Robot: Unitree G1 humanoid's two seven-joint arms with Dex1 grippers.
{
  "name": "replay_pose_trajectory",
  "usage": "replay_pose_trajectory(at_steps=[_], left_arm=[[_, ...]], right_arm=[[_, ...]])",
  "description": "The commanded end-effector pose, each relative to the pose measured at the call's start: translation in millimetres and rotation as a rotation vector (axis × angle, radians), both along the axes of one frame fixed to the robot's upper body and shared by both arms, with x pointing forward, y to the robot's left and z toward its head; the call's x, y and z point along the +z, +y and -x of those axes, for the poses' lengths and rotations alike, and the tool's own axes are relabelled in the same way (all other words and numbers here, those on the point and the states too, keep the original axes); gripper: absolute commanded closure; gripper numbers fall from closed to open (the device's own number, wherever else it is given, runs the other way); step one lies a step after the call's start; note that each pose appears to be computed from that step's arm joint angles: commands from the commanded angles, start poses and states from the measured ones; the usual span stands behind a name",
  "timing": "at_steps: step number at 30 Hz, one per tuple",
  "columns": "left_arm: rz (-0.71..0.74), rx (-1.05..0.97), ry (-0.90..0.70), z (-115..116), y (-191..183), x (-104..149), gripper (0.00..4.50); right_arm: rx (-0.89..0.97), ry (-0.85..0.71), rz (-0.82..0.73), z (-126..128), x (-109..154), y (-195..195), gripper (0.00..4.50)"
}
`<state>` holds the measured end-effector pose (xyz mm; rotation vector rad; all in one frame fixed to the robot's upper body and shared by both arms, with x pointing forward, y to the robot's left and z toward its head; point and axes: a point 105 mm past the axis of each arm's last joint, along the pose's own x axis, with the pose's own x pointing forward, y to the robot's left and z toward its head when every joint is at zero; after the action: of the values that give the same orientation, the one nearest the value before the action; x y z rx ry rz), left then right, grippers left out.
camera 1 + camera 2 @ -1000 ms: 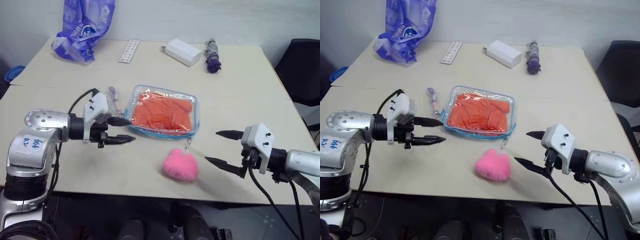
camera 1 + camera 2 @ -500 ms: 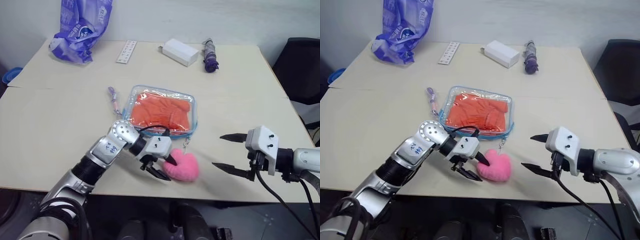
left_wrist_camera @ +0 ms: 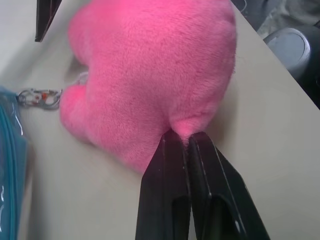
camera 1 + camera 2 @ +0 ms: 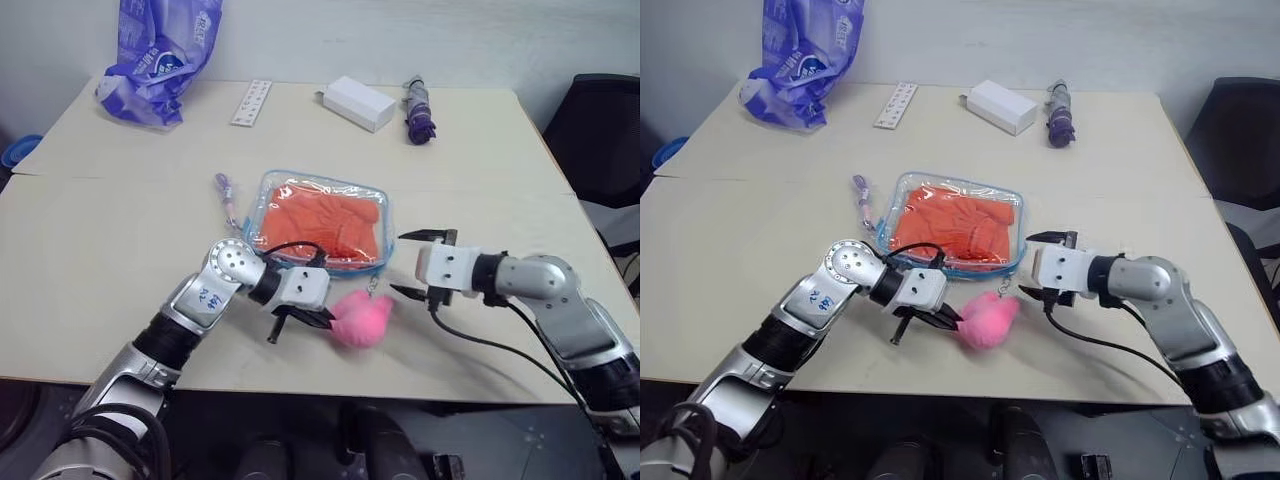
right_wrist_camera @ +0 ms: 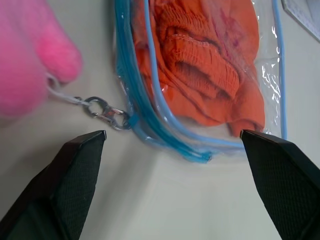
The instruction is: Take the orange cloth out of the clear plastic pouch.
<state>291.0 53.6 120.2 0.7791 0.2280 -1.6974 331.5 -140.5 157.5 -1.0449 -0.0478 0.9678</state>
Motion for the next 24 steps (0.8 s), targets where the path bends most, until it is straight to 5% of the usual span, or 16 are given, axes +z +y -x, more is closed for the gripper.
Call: replay_pose_trajectory(at_steps=[1, 12, 16, 24], left_arm=[[0.020, 0.072, -0.005, -3, 4, 8, 4.50], [0.018, 0.155, -0.007, -6, 17, 11, 4.50], [0.051, 0.260, 0.006, -12, 35, 21, 4.50], [0.053, 0.589, -0.001, -7, 143, 37, 4.50]], right_arm=[[0.015, -0.060, -0.016, -11, 6, 5, 0.54], [0.067, -0.064, -0.002, -18, -3, 9, 4.30], [0.065, -0.083, 0.020, -19, -2, 3, 4.46], [0.065, -0.122, 0.075, -11, 3, -17, 4.46]])
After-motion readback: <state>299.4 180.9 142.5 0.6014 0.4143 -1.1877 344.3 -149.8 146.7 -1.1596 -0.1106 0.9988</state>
